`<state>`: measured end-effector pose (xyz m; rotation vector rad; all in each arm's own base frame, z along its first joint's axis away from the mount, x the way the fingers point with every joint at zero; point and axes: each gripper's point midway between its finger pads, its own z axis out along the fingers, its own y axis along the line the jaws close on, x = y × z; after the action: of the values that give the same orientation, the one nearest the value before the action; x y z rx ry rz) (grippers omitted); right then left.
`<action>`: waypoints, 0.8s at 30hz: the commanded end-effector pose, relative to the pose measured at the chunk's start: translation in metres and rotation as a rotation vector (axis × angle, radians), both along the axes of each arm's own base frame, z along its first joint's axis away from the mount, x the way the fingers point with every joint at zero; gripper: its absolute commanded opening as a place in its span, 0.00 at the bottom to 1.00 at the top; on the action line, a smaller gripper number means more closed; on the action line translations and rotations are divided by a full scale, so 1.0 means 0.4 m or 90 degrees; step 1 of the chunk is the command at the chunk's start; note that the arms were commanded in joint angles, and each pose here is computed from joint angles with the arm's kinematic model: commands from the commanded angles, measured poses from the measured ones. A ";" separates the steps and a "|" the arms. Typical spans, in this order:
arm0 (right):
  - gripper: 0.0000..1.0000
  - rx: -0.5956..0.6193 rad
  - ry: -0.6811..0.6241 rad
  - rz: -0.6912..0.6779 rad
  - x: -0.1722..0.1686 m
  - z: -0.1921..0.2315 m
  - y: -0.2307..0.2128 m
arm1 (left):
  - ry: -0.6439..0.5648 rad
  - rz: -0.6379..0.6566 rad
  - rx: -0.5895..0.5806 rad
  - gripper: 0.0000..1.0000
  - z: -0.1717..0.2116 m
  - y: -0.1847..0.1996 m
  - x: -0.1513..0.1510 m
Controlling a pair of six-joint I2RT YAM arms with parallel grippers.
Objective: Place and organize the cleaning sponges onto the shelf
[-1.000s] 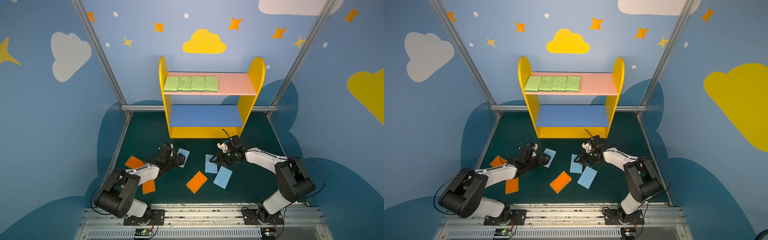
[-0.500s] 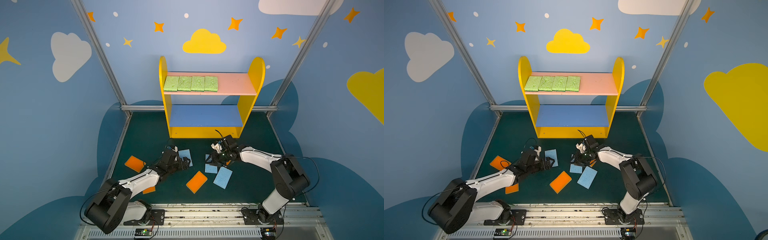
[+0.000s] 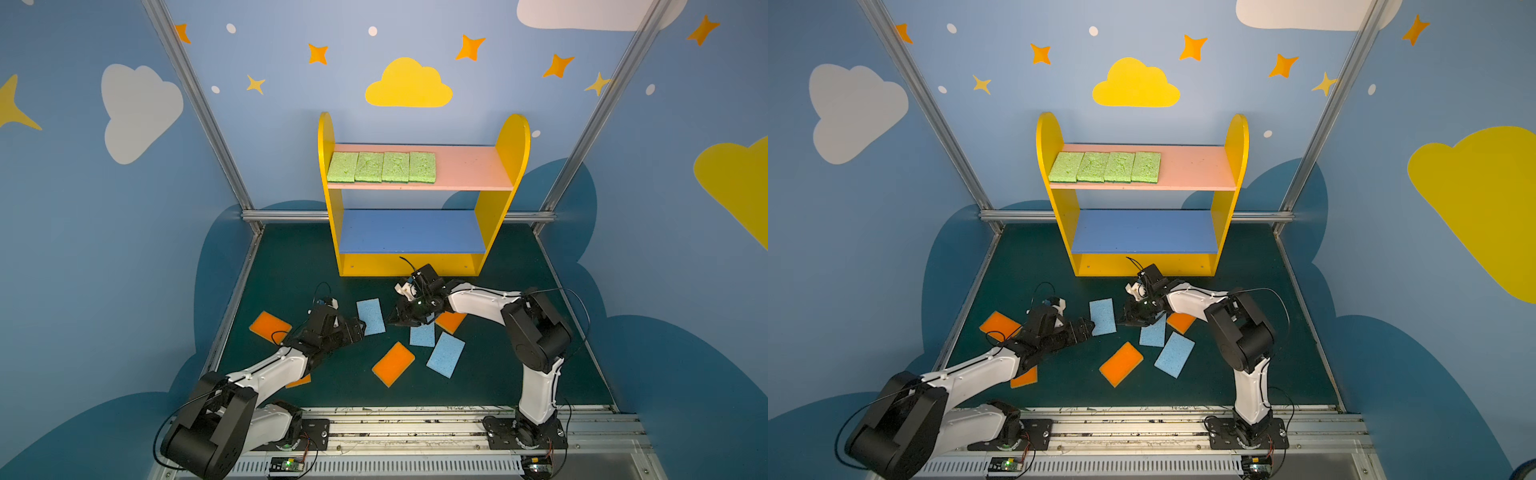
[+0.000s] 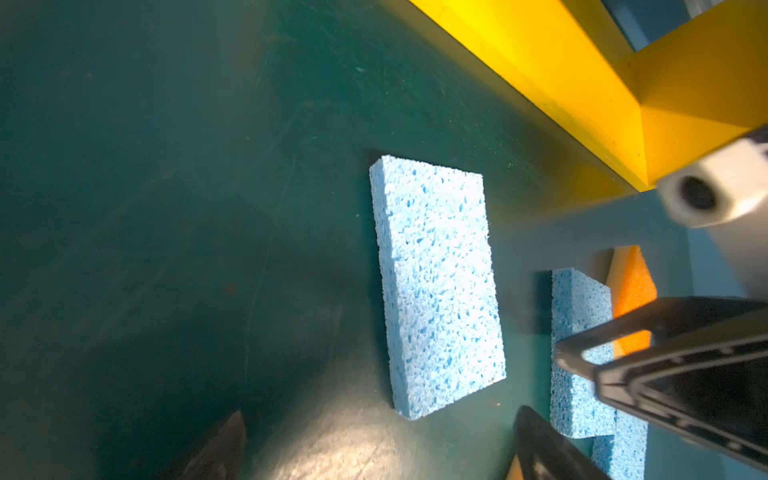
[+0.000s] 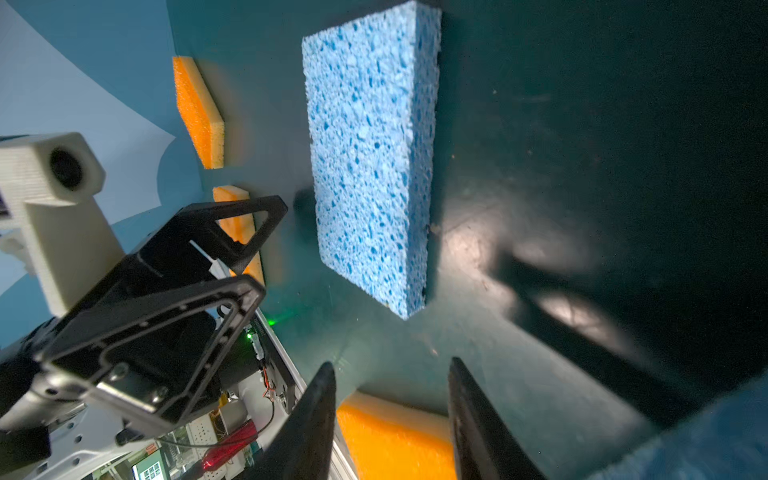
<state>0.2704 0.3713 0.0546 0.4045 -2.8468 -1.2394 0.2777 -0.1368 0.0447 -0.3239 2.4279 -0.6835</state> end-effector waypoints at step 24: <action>0.00 -0.003 0.034 0.026 -0.003 -0.044 0.076 | -0.017 0.008 -0.023 1.00 0.033 0.025 -0.004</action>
<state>0.2690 0.4013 0.0262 0.3911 -2.7748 -1.2029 0.2798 -0.1279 0.0562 -0.3478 2.3839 -0.7197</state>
